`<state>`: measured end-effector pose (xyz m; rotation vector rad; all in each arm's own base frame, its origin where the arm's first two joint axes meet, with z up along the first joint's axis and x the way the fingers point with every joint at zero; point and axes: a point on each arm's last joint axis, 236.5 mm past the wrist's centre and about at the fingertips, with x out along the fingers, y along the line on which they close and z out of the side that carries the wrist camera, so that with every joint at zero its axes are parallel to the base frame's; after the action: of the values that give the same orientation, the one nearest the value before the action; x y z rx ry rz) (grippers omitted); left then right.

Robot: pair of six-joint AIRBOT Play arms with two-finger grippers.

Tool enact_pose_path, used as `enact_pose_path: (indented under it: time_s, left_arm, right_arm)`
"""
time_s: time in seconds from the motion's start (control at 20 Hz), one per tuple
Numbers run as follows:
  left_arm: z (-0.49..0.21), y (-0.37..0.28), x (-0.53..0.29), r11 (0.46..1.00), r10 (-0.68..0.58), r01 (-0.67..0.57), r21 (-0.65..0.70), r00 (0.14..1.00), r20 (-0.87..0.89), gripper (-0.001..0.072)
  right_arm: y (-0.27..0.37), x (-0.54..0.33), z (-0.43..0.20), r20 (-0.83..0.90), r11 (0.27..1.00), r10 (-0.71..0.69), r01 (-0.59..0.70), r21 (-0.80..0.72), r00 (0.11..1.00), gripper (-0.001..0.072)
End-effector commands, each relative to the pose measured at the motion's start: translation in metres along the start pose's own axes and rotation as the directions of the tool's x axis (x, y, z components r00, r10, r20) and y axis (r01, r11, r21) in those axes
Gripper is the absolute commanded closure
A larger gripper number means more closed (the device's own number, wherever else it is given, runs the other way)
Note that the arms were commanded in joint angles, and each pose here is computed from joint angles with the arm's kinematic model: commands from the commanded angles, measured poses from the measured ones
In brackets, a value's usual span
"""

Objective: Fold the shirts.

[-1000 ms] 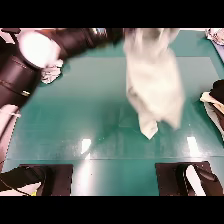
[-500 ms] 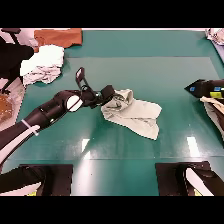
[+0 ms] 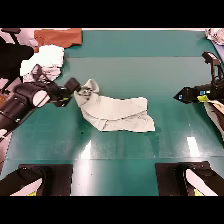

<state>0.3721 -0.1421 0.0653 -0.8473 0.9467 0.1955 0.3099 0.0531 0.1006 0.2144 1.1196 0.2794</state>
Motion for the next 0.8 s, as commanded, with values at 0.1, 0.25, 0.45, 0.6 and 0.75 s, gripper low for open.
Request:
enact_pose_path:
  time_s: [0.1, 0.25, 0.45, 0.6, 0.75]
  left_arm:
    - [0.066, 0.057, -0.017, 0.989, 0.15, -0.15, -0.017, 0.981, 0.125, -0.0004]
    - [0.039, 0.001, -0.027, 0.932, -0.048, 0.044, 0.359, 0.999, 0.0, -0.0004]
    - [-0.017, -0.02, -0.017, 0.863, -0.115, 0.216, 0.457, 0.964, -0.24, -0.0004]
    - [-0.034, 0.003, 0.014, 0.861, -0.012, 0.176, 0.478, 0.945, -0.326, -0.0004]
    - [-0.053, 0.018, 0.033, 0.869, 0.048, 0.164, 0.466, 0.911, -0.41, -0.0004]
  right_arm:
    - [0.002, 0.001, -0.003, -0.017, 1.0, 0.005, -0.005, 0.003, 1.0, 0.0405]
    - [0.002, 0.002, -0.002, -0.011, 1.0, 0.005, -0.005, 0.003, 1.0, 0.0405]
    - [0.002, 0.002, 0.006, 0.021, 1.0, 0.007, -0.008, 0.006, 1.0, 0.0405]
    - [0.003, 0.002, 0.003, 0.01, 1.0, 0.009, -0.009, 0.013, 1.0, 0.0405]
    - [0.003, 0.002, -0.003, -0.016, 1.0, 0.013, -0.013, 0.013, 1.0, 0.0405]
